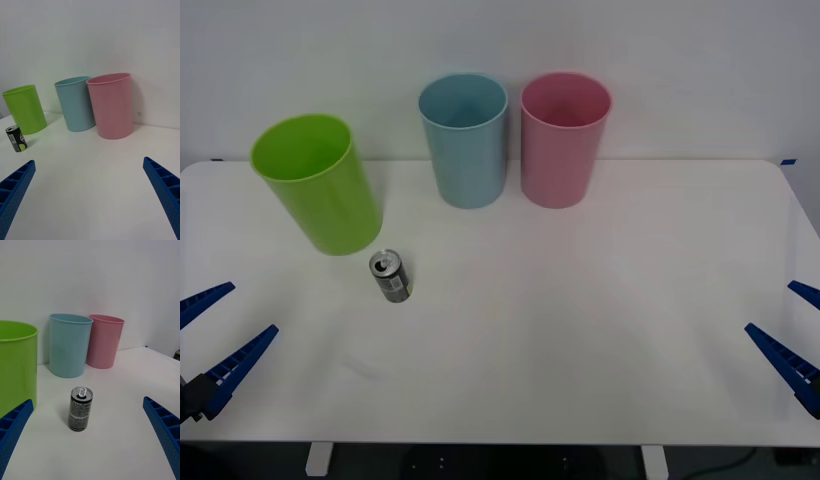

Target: Grasp the object on the table and drop it into the matching bin: aluminum can to the light blue bin, PET bottle to the pink bin.

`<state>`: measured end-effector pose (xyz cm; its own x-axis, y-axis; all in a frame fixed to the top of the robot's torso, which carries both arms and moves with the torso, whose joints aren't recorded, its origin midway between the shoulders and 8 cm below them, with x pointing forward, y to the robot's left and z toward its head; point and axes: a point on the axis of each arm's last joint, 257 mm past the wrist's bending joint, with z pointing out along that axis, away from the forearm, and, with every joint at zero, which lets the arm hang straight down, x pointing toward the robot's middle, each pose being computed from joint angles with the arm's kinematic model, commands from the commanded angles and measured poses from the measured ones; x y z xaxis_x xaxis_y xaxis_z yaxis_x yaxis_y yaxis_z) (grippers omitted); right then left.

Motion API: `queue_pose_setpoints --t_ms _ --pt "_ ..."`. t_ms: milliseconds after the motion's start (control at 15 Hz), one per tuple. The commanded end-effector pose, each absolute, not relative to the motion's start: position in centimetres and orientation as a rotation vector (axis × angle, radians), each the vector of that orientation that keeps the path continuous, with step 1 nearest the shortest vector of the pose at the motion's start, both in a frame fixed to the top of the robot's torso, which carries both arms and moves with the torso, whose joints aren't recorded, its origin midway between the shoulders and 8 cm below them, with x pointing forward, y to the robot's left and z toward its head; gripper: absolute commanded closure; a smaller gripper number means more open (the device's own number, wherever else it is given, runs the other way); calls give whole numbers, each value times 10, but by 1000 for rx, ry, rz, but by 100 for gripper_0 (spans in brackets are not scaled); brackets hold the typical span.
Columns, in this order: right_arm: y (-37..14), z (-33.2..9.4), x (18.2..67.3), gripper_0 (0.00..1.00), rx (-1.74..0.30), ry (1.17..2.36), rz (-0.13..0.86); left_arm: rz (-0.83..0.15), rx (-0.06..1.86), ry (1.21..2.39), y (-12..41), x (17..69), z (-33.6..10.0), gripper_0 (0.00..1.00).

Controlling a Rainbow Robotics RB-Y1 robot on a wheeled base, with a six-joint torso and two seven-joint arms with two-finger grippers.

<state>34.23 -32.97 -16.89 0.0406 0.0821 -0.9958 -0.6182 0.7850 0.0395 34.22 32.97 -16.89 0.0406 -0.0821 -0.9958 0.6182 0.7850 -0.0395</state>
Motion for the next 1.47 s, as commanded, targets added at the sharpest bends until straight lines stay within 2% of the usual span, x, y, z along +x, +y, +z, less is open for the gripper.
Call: queue_pose_setpoints --t_ms 67,467,933,1467 --pt "-330 -169 342 0 -465 1441 567 -567 465 1441 330 342 -169 0" --pt "-330 -169 342 0 -465 1441 567 -561 464 1462 332 340 -177 0" --pt "-330 -169 342 0 -465 1441 567 -501 498 1573 332 339 -215 0" --pt "-330 -169 342 0 -465 1441 567 -451 462 1600 314 370 -235 0"
